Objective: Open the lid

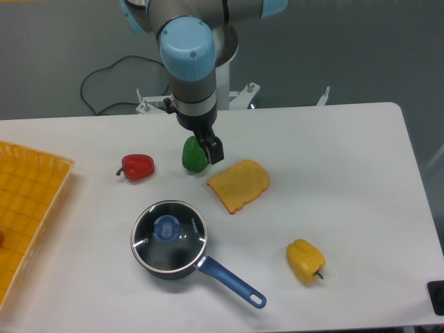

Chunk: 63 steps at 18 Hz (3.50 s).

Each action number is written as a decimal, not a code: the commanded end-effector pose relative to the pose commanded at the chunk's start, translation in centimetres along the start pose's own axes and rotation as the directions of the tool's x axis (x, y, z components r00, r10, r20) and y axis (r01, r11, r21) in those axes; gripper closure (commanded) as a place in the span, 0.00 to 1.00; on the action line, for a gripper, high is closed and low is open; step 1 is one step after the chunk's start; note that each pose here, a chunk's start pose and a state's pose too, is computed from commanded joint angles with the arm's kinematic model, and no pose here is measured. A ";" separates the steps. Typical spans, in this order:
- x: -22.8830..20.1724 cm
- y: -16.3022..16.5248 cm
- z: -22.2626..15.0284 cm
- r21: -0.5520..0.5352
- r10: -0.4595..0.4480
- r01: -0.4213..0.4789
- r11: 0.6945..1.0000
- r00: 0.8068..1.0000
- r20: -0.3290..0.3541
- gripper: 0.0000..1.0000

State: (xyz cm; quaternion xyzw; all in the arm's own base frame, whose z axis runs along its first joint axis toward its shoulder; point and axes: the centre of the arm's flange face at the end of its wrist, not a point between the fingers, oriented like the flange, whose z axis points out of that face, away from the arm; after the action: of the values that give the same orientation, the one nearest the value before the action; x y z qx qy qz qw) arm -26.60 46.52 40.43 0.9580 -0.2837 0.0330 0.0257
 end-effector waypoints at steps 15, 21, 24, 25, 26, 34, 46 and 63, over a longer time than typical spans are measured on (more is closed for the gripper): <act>-1.4 -4.4 1.3 0.076 -0.278 0.274 0.959 0.960 0.041 0.00; -3.8 -6.4 1.2 -0.001 -0.029 0.029 1.000 0.993 0.110 0.00; -4.0 -8.6 1.7 -0.034 0.100 -0.097 0.995 0.989 0.113 0.00; -4.0 -9.0 1.8 -0.038 0.139 -0.136 0.990 0.984 0.112 0.00; -4.2 -9.3 2.2 -0.041 0.173 -0.169 0.985 0.979 0.106 0.00; -6.1 -13.0 4.9 -0.036 0.227 -0.225 0.974 0.961 0.160 0.00; -6.6 -14.8 7.6 -0.042 0.237 -0.234 0.971 0.960 0.146 0.00; -7.6 -14.3 9.6 -0.045 0.224 -0.220 0.974 0.968 0.114 0.03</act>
State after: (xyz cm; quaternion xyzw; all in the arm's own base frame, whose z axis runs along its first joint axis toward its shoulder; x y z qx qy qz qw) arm -24.66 61.94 29.83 0.9199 -0.3907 -0.0259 0.0204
